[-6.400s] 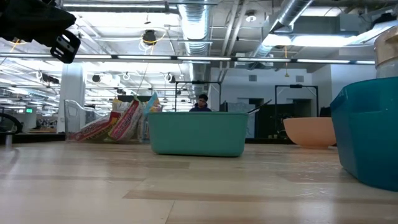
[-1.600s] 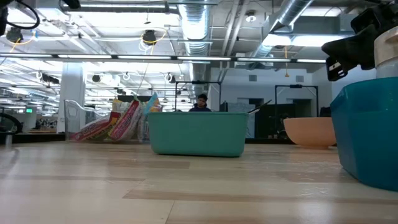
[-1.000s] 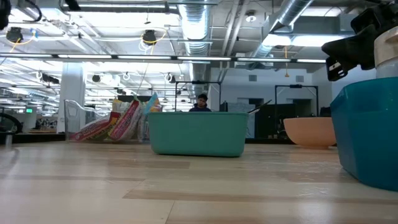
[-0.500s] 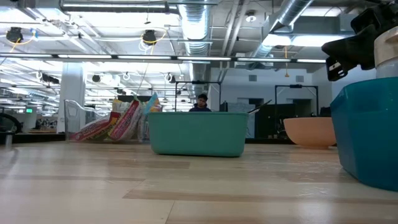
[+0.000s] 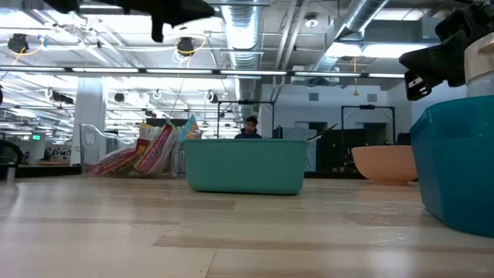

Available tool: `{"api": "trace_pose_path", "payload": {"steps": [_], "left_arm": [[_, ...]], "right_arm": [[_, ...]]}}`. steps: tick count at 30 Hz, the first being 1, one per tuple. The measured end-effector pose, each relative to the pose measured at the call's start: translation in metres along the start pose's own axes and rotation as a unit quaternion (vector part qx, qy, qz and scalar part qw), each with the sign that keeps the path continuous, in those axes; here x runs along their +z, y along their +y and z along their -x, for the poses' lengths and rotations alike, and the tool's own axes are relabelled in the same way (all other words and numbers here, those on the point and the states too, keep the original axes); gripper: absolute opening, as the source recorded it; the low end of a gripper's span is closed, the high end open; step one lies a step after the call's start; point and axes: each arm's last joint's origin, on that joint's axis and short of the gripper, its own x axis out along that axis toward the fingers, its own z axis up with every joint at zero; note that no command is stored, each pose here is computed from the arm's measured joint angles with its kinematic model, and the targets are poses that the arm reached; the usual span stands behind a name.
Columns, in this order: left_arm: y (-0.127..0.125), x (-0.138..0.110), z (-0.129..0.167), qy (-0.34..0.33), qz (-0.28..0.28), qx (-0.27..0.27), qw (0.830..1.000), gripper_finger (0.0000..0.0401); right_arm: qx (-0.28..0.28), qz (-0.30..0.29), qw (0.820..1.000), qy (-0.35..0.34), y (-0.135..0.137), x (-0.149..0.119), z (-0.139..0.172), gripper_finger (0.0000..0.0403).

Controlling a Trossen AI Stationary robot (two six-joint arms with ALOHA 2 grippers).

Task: Pick & Place Food Item
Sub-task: Put the red noodle pack into the transparent bin

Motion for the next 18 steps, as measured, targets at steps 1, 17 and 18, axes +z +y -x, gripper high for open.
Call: {"api": "trace_pose_path", "payload": {"steps": [1, 17, 18], "left_arm": [[0.001, -0.002, -0.005, 0.004, -0.004, 0.008, 1.0, 0.0], [0.037, 0.001, -0.068, 0.061, -0.039, 0.128, 0.989, 0.0], [0.039, 0.002, -0.071, 0.07, -0.037, 0.136, 0.988, 0.0]], "right_arm": [[0.0, 0.0, 1.0, 0.0, 0.0, 0.0, 0.0, 0.0], [0.0, 0.0, 1.0, 0.0, 0.0, 0.0, 0.0, 0.0], [0.0, 0.0, 1.0, 0.0, 0.0, 0.0, 0.0, 0.0]]}}
